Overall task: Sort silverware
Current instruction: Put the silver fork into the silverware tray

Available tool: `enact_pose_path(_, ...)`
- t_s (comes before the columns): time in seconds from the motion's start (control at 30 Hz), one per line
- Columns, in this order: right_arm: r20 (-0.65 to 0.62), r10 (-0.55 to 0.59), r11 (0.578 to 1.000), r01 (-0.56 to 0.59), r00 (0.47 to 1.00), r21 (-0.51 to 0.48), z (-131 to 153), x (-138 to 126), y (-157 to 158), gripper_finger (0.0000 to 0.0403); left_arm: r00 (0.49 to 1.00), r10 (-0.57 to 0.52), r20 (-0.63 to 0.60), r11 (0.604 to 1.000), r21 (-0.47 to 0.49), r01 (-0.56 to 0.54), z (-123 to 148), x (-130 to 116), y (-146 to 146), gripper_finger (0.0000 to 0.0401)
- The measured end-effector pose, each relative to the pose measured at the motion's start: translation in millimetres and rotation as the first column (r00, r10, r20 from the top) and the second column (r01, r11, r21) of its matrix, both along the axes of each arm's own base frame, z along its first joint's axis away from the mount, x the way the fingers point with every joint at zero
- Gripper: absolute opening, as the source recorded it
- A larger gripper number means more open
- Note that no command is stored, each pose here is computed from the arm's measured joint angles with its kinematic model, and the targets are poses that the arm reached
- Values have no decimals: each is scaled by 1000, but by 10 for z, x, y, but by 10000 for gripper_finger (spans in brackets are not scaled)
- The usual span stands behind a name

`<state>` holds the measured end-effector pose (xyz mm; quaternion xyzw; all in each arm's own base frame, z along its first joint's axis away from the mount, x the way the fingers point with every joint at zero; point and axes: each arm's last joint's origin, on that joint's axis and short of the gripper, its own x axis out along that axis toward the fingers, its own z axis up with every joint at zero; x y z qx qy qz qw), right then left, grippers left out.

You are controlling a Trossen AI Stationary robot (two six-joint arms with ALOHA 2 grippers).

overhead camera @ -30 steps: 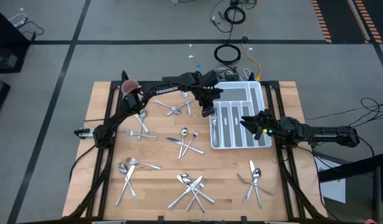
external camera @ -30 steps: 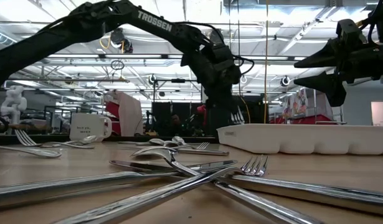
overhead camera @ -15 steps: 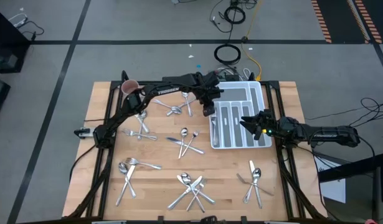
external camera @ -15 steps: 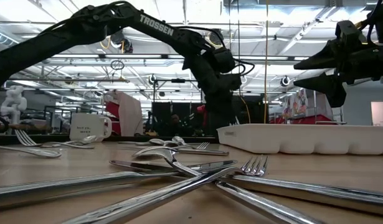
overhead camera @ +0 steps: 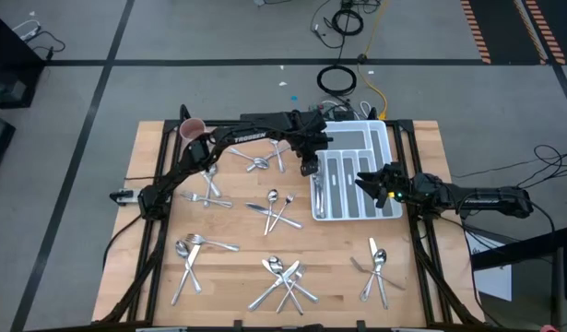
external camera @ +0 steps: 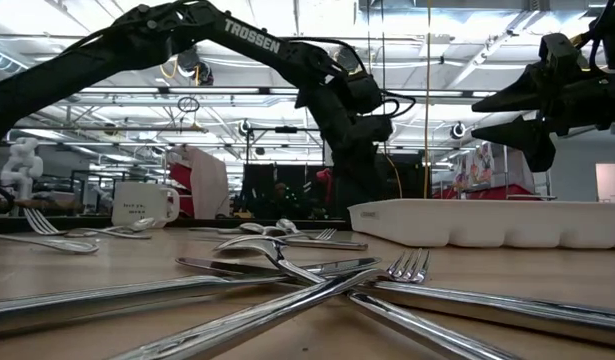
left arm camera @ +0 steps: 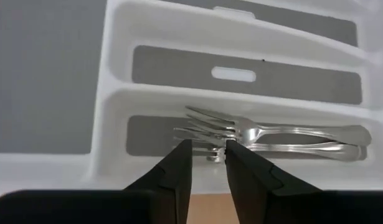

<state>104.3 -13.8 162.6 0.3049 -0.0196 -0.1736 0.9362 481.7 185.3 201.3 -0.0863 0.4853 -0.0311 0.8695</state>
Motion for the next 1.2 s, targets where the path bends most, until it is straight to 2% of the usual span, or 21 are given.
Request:
enact_pose_path(0.1, 0, 0, 1000, 0, 1000, 0, 0, 0, 0, 203, 998, 63, 29, 998, 22, -64, 238, -52, 12, 103)
enact_pose_path(0.2, 0, 0, 1000, 0, 1000, 0, 0, 0, 0, 203, 970, 233, 70, 970, 54, -237, 593, -174, 130, 103)
enact_pose_path(0.3, 1, 1, 1000, -1, 1000, 0, 0, 0, 0, 203, 902, 427, 68, 902, 37, -430, 777, -400, 407, 103)
enact_pose_path(0.43, 1, 0, 1000, 0, 1000, 3, 0, 0, 0, 203, 760, 646, -68, 761, -20, -648, 714, -761, 839, 103)
enact_pose_path(0.53, 2, 4, 1000, -4, 1000, 4, 0, 0, 1, 203, 676, 725, -132, 685, 31, -728, 603, -976, 1080, 103)
enact_pose_path(0.6, 4, 3, 1000, -3, 1000, 11, 0, 0, 1, 203, 650, 728, -219, 668, 14, -744, 533, -1109, 1149, 103)
enact_pose_path(0.67, 6, 4, 1000, -4, 1000, 18, 0, 0, 2, 203, 672, 672, -310, 695, -50, -718, 503, -1194, 1126, 103)
enact_pose_path(0.73, 1, 20, 999, -20, 1000, 30, -9, 6, 6, 203, 714, 585, -384, 751, -77, -656, 522, -1231, 1003, 103)
enact_pose_path(0.8, -26, 89, 995, -88, 996, 49, -36, 22, 25, 203, 751, 499, -431, 809, -78, -582, 605, -1216, 794, 103)
enact_pose_path(0.87, -58, 163, 979, -154, 985, 135, -81, 44, 47, 203, 801, 428, -419, 863, -74, -499, 761, -1183, 577, 103)
enact_pose_path(0.97, -138, 291, 916, -234, 947, 325, -153, 75, 97, 203, 881, 345, -323, 922, -57, -382, 1122, -1173, 248, 103)
enact_pose_path(1.07, -201, 387, 870, -284, 900, 403, -69, 126, 155, 203, 923, 334, -192, 940, -4, -341, 1517, -1233, -30, 103)
enact_pose_path(1.13, -242, 417, 867, -303, 876, 397, 118, 184, 188, 203, 930, 347, -122, 938, 46, -344, 1780, -1347, -197, 103)
enact_pose_path(1.2, -340, 445, 868, -305, 828, 393, 306, 240, 224, 203, 921, 385, -61, 922, 76, -381, 2018, -1495, -333, 102)
